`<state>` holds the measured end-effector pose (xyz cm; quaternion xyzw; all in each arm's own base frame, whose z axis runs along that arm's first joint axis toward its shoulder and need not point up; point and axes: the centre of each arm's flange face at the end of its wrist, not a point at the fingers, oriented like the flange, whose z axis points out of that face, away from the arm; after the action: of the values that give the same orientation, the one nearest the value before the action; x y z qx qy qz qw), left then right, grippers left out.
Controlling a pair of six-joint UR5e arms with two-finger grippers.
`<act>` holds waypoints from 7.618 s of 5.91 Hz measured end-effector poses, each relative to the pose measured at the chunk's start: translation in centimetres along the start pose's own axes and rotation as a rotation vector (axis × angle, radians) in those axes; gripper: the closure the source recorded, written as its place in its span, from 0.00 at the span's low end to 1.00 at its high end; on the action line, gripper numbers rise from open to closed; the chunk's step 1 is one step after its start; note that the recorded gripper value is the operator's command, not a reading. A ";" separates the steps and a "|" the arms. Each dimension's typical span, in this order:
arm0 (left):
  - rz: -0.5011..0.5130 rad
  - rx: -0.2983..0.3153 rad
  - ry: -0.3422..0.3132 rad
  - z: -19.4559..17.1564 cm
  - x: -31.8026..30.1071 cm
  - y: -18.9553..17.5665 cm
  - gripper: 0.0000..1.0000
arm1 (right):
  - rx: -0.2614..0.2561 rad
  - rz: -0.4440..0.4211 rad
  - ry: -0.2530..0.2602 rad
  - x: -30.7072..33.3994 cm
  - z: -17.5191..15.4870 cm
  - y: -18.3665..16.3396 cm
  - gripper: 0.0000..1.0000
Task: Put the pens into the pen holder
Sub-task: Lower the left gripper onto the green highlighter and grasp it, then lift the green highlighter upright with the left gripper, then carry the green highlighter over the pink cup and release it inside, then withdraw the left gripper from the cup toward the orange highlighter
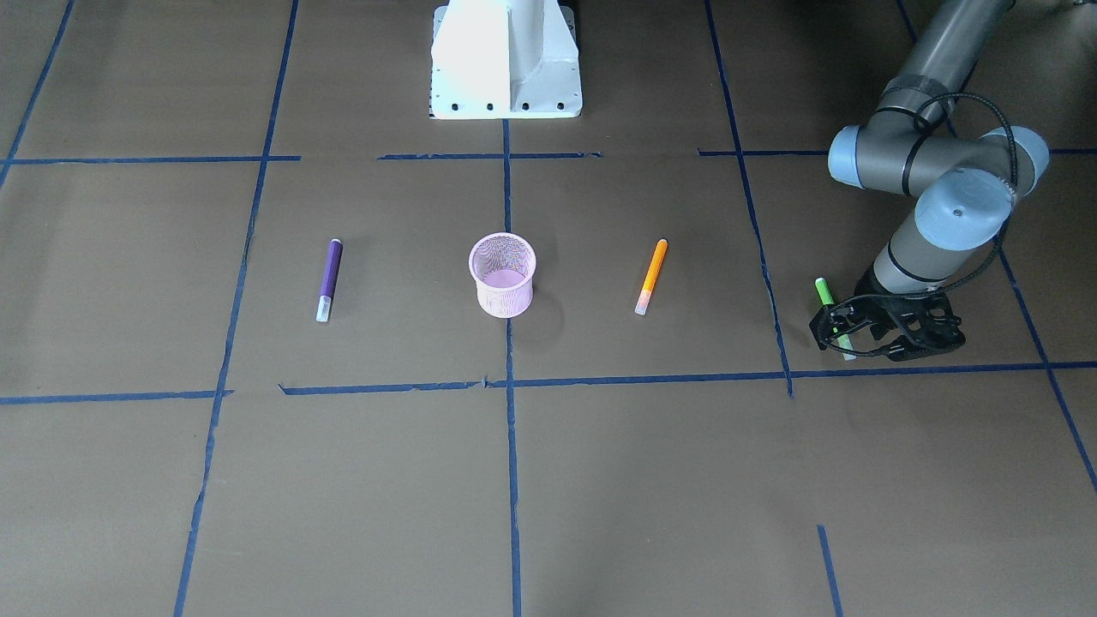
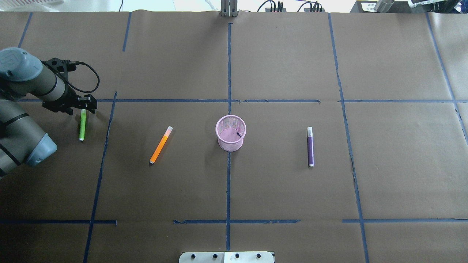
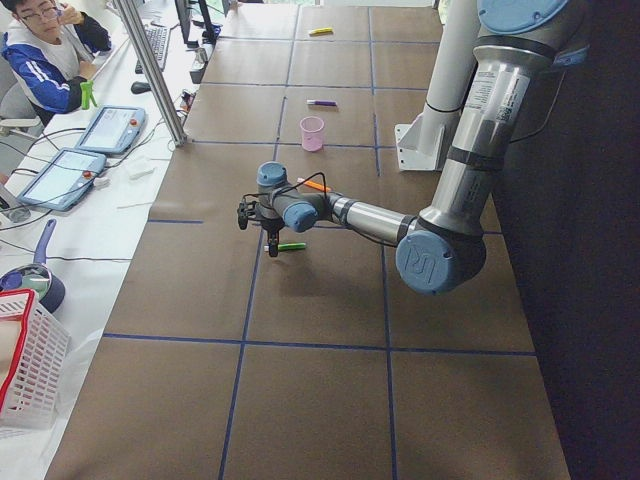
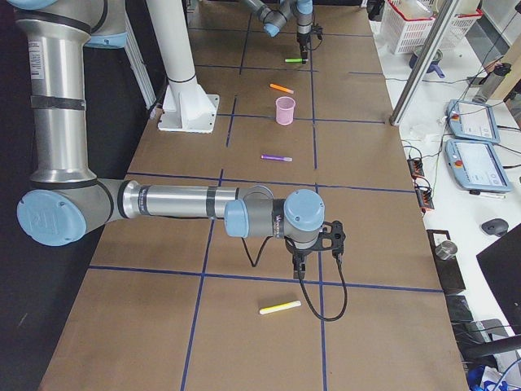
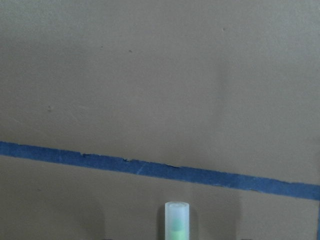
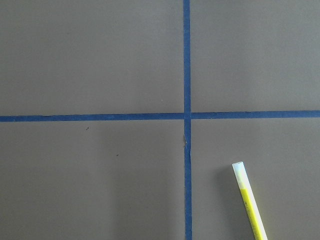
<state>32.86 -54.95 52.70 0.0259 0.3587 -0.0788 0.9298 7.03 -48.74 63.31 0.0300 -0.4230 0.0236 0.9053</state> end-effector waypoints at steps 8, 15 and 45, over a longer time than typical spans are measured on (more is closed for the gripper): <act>-0.050 -0.005 -0.002 -0.1 0.1 0.2 1.00 | -0.001 0.001 -0.003 0.0 0.0 -0.1 0.00; 0.217 0.349 0.284 -14.6 9.3 -1.0 1.00 | -0.008 0.010 -0.015 0.2 0.3 -0.1 0.00; 0.588 0.911 0.642 -18.8 33.9 15.4 0.00 | -0.068 -0.011 -0.014 -0.7 3.3 -0.3 0.00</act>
<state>47.66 -42.16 15.90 0.5392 0.5281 0.0467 0.6544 4.04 -49.26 64.90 0.0018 -0.4295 0.0043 0.9031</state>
